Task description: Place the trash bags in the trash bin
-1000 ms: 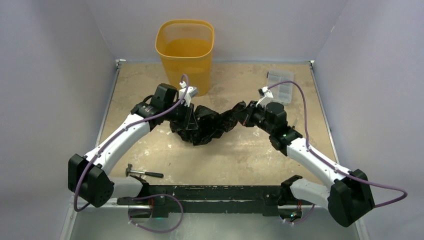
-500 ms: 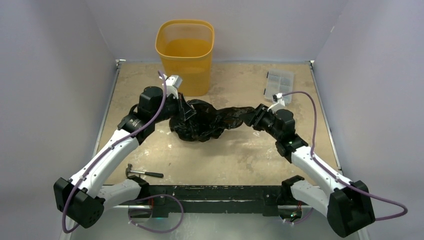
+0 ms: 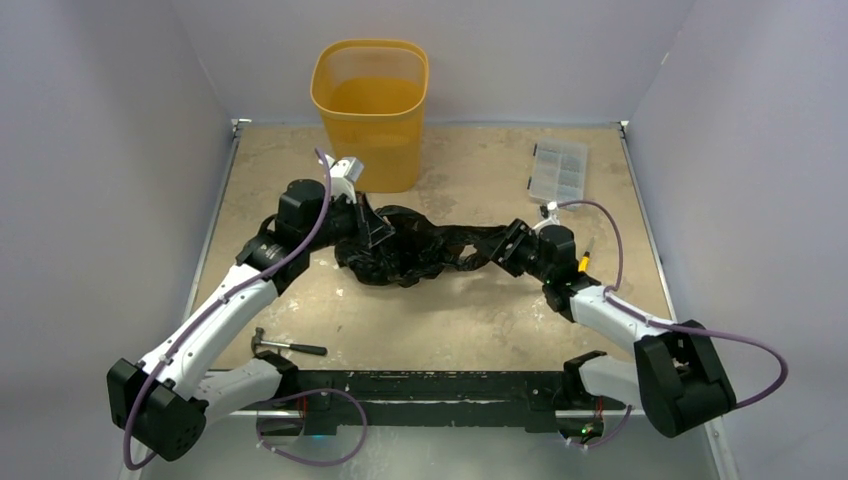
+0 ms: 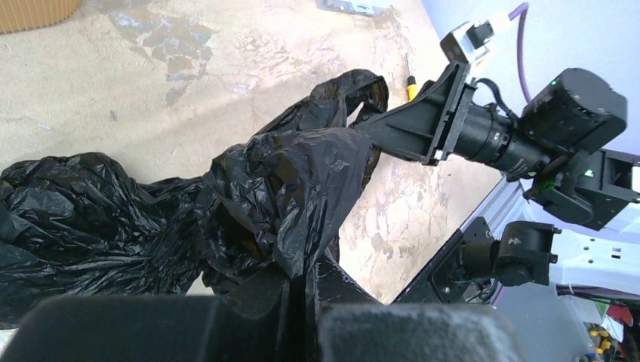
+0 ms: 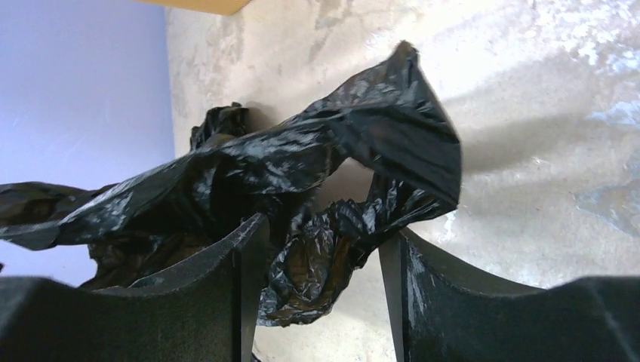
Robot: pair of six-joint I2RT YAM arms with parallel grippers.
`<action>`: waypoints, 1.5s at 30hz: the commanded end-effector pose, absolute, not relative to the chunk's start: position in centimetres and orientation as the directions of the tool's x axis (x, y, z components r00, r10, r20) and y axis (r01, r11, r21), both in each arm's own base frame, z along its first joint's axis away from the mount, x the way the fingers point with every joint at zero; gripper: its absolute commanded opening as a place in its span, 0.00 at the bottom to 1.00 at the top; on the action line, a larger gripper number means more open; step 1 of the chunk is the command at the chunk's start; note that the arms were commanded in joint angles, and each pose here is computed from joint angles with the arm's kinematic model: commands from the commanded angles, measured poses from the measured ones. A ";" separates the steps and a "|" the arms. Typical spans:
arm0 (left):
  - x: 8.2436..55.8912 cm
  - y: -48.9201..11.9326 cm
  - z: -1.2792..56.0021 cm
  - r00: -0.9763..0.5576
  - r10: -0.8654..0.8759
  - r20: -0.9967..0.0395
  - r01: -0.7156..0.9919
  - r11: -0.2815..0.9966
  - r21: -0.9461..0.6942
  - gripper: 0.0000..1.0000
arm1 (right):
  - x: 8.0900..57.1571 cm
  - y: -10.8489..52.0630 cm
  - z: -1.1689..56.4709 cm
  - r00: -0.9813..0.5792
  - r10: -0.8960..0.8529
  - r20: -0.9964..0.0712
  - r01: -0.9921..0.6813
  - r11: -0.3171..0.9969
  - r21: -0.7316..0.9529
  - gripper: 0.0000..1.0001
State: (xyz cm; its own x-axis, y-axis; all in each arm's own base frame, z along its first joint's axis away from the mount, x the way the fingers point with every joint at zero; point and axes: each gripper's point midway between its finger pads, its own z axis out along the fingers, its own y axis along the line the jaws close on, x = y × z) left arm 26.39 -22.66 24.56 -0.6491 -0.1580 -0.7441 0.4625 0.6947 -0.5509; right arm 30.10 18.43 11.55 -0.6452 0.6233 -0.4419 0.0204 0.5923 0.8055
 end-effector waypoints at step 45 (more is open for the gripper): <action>30.3 -31.0 32.1 -0.465 -0.151 -0.872 0.603 0.668 -0.436 0.00 | 30.0 13.7 42.7 -0.192 0.387 -0.902 -0.393 0.812 0.432 0.03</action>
State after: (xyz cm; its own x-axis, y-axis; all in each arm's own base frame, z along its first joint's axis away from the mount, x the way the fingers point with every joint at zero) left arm 23.12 -27.90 9.30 -0.8695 0.0615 -0.4901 0.3420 0.7909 -0.5075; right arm 28.37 12.32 19.35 -0.6545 0.3322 -0.6791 -0.0323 0.8852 0.4641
